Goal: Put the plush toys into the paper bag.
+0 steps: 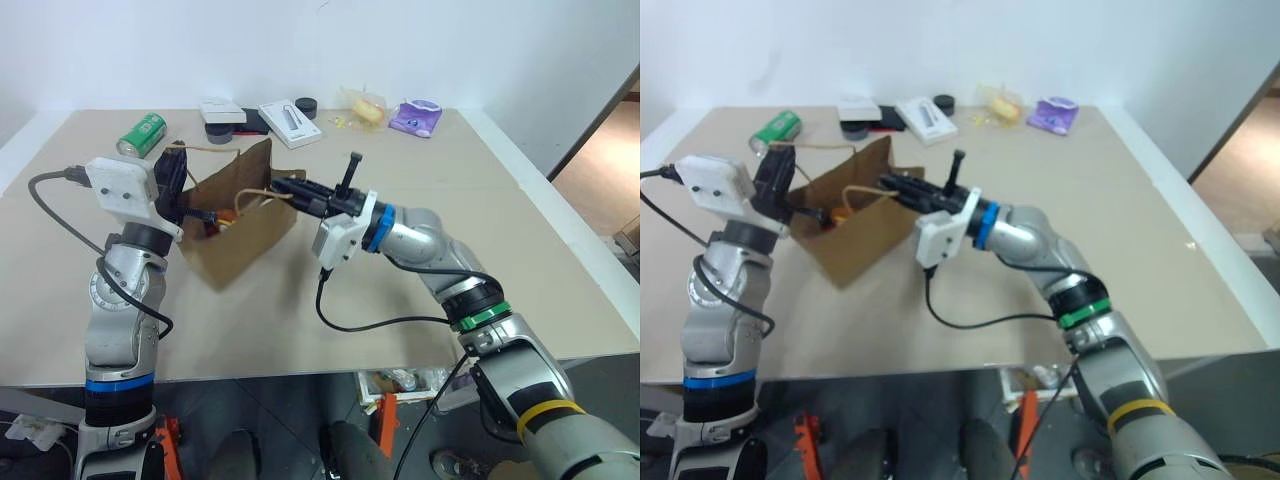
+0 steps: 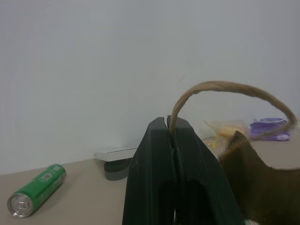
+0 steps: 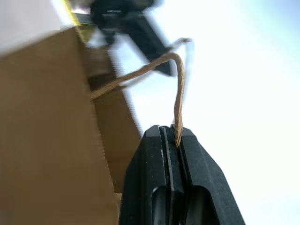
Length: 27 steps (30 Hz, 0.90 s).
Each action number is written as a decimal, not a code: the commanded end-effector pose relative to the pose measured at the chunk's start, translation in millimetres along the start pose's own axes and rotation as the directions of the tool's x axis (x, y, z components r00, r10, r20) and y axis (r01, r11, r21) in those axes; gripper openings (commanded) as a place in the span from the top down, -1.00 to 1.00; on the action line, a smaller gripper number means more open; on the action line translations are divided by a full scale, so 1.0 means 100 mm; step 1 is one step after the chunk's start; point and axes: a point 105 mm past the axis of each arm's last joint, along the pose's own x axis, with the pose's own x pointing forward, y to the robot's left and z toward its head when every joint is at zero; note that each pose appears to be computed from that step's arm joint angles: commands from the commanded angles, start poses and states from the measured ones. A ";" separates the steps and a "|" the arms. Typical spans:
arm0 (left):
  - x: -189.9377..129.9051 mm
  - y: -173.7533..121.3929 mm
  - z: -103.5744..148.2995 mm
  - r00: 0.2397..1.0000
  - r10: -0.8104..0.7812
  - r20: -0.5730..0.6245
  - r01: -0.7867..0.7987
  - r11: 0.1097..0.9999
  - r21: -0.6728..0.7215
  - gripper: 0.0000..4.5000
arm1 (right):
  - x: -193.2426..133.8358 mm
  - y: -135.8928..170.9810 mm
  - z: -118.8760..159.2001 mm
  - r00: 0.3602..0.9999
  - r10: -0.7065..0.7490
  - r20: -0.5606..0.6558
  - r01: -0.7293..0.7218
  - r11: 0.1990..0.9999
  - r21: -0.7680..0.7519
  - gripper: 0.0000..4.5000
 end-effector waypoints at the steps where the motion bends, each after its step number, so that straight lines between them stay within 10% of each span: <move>1: 0.03 -0.01 0.10 0.999 -0.016 0.028 0.016 1.000 -0.011 1.00 | -0.02 -0.24 -0.03 0.999 -0.038 -0.015 0.038 0.999 0.015 0.99; 10: -0.04 -0.20 -0.13 0.987 -0.128 -0.101 0.111 0.982 -0.155 0.88 | -0.11 -0.21 -0.21 0.991 0.091 -0.102 -0.079 0.990 0.115 1.00; 21: -0.16 -0.03 -0.13 0.947 -0.253 -0.196 0.173 0.921 -0.350 -0.84 | -0.22 -0.40 -0.15 0.995 0.020 -0.094 0.018 0.922 0.387 -0.85; 27: -0.38 0.05 -0.13 0.873 -0.404 -0.274 0.259 0.859 -0.441 -0.93 | -0.47 -0.46 -0.24 0.990 0.008 -0.141 0.097 0.687 0.720 -0.94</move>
